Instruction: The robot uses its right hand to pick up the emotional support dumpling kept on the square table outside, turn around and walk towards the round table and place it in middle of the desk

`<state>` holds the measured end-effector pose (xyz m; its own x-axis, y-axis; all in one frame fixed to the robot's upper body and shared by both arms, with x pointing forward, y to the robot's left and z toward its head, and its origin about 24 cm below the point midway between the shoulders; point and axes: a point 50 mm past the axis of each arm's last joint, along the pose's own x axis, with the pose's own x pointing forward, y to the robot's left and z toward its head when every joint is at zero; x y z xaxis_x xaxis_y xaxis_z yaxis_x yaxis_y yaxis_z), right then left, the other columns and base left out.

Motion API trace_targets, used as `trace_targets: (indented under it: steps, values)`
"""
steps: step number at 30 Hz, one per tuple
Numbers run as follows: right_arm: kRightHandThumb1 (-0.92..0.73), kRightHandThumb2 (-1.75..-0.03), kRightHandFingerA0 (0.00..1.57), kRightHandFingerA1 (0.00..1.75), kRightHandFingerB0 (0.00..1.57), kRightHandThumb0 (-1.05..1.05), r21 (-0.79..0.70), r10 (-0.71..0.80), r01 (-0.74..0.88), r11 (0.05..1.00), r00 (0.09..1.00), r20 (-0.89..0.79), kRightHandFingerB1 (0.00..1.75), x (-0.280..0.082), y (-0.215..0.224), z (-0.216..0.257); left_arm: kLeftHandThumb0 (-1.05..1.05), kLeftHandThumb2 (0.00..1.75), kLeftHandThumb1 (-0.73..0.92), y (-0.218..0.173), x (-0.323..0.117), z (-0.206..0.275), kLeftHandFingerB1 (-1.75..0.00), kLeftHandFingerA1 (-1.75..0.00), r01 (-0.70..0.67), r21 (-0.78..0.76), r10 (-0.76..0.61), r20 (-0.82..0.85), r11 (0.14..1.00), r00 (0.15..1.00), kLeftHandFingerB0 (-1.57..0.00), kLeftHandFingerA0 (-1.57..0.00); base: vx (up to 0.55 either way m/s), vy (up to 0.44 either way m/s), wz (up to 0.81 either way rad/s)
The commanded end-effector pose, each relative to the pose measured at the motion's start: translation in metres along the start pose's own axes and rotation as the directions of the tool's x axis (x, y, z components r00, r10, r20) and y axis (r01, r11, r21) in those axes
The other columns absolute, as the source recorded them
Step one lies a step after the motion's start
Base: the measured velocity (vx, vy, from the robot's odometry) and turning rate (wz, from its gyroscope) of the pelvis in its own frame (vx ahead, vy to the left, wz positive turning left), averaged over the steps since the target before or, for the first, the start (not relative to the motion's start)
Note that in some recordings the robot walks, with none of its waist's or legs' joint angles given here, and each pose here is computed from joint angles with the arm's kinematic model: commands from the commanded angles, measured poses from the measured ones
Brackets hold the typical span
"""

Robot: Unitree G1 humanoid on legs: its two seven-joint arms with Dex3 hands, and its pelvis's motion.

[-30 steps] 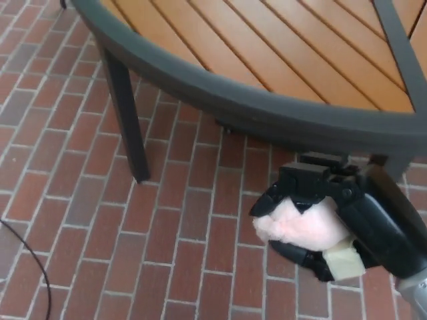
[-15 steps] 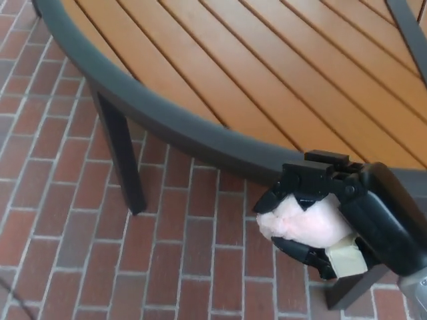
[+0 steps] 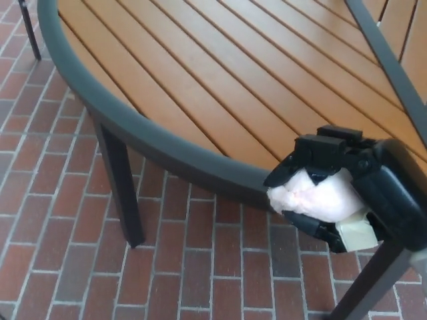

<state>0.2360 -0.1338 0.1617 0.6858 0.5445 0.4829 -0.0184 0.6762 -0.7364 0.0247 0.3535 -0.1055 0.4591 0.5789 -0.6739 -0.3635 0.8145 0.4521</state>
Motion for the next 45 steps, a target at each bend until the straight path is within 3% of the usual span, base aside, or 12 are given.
trace_targets:
  steps: [1,11,12,15,24,38,45]
  values:
    - [-0.59,-1.03,0.93,1.48,0.9,-0.14,-0.08,0.019,-0.021,0.997,1.0,-0.018,1.05,0.006,-0.02,-0.009,-0.13,0.59,0.66,0.003,-0.003,0.003,-0.53,-0.59,-0.001,0.012,0.0,0.066,1.0,0.998,-0.73,-0.78,-0.09,-0.106,-0.05]
    - [-0.59,-1.02,0.95,1.46,0.9,-0.13,-0.164,0.042,-0.054,0.985,0.996,-0.074,1.09,0.012,-0.03,-0.021,-0.14,0.6,0.67,0.002,-0.005,-0.001,-0.53,-0.57,-0.011,0.015,0.01,0.06,1.0,0.998,-0.74,-0.75,-0.03,-0.021,-0.02]
    - [-0.56,-1.03,1.01,1.4,0.93,-0.14,-0.196,0.048,-0.072,0.978,0.991,-0.126,1.07,0.018,-0.036,-0.038,-0.13,0.6,0.68,0.003,-0.004,-0.001,-0.52,-0.58,-0.013,0.017,0.012,0.058,1.0,0.998,-0.73,-0.76,0.06,0.144,0.07]
    - [-0.6,-1.01,1.01,1.48,0.93,-0.12,-0.212,0.046,-0.084,0.974,0.983,-0.175,1.11,0.021,-0.038,-0.053,-0.16,0.59,0.66,0.003,-0.004,0.0,-0.52,-0.57,-0.011,0.013,0.01,0.061,1.0,0.998,-0.71,-0.74,0.11,0.266,-0.04]
    - [-0.59,-1.02,1.0,1.44,0.91,-0.12,-0.203,0.067,-0.122,0.972,0.964,-0.258,1.1,0.02,-0.035,-0.077,-0.16,0.6,0.67,0.002,-0.005,-0.001,-0.51,-0.55,-0.007,0.024,0.006,0.064,1.0,0.998,-0.71,-0.76,0.15,0.062,0.07]
    - [-0.59,-0.97,0.95,1.41,0.91,-0.1,-0.305,0.075,-0.206,0.93,0.917,-0.392,1.08,0.056,-0.04,-0.118,-0.18,0.59,0.65,-0.003,-0.002,0.002,-0.51,-0.56,0.002,0.004,-0.002,0.064,1.0,0.998,-0.69,-0.76,0.19,-0.024,0.04]
    - [-0.54,-1.01,0.99,1.45,0.95,-0.1,-0.306,0.077,-0.245,0.92,0.878,-0.472,1.08,0.046,-0.032,-0.138,-0.16,0.59,0.65,-0.004,-0.003,0.002,-0.53,-0.57,0.005,-0.015,-0.004,0.078,1.0,0.997,-0.7,-0.76,0.16,0.073,-0.11]
